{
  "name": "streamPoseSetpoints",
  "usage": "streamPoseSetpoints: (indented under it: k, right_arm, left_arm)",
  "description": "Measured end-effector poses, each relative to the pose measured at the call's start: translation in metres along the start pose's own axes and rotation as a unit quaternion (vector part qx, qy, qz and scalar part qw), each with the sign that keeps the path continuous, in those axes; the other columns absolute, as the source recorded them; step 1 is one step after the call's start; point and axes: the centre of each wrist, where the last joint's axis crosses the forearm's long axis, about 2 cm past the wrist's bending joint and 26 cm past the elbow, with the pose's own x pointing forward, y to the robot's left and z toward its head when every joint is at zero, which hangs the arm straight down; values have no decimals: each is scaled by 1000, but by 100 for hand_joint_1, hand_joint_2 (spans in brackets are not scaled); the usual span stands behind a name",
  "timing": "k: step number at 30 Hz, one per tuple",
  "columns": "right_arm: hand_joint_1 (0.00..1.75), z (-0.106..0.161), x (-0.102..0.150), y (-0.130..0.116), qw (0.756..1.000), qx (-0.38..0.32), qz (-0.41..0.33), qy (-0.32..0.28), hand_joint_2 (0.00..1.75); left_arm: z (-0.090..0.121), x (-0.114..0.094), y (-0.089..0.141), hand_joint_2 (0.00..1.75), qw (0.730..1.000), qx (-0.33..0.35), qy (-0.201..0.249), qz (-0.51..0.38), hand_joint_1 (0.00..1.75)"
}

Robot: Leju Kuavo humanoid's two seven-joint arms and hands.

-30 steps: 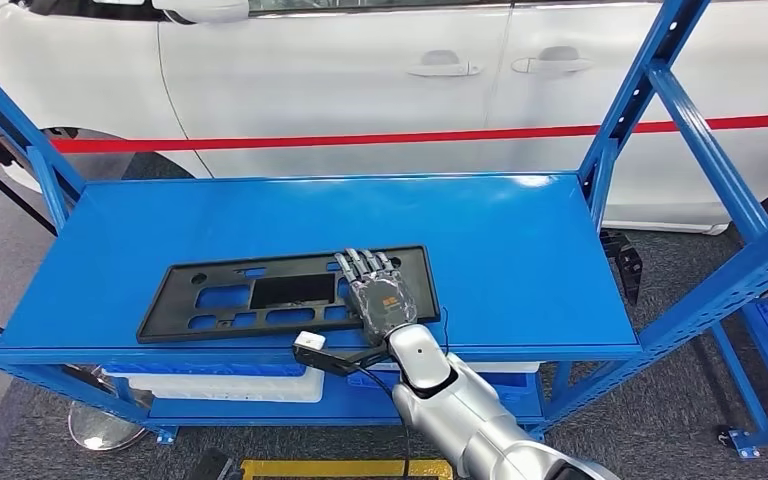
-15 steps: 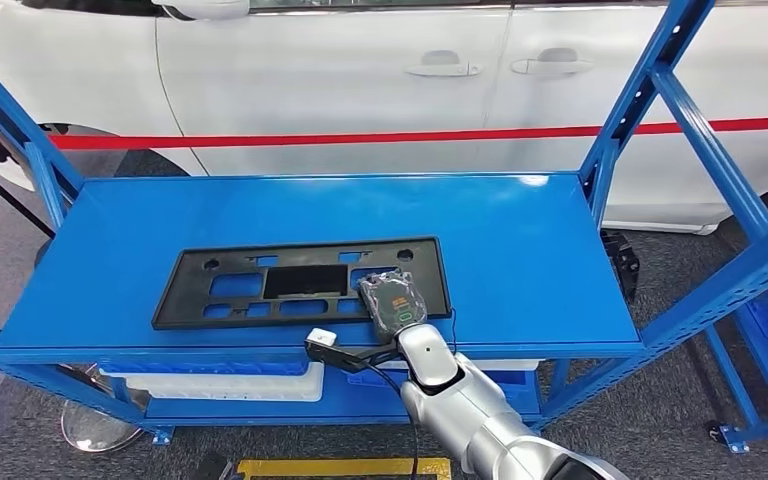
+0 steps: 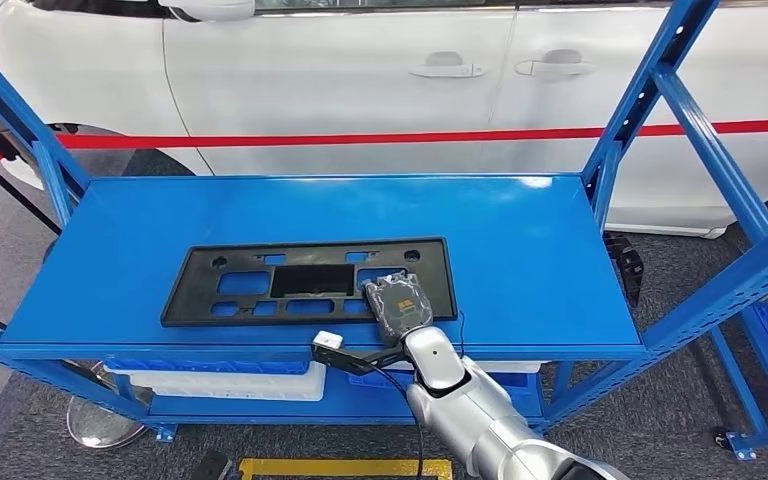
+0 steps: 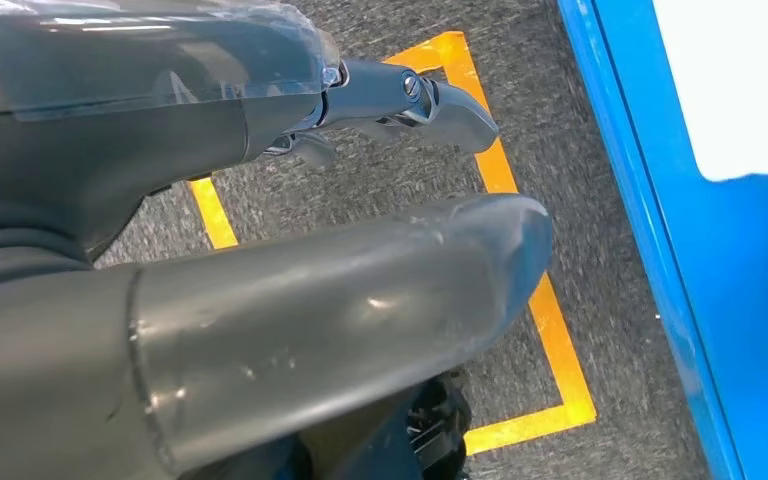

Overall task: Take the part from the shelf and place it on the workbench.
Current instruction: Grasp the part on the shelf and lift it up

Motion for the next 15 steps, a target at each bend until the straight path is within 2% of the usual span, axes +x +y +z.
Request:
streamPoseSetpoints:
  k: [4,8,12,15]
  right_arm:
    - [175,-1,-1,-1,1000,-11,-19,-13,175]
    - [175,4,2,-4,988,-45,-147,-32,175]
    - [175,7,22,-21,945,-87,-314,-41,175]
    - [175,15,32,-46,886,-128,-443,-51,175]
  left_arm:
    - [0,0,0,0,1000,0,0,1,0]
    - [2,-4,0,0,1000,7,2,6,0]
    - [5,-8,1,0,1000,19,-1,14,0]
    - [8,-13,1,0,999,30,-1,25,0]
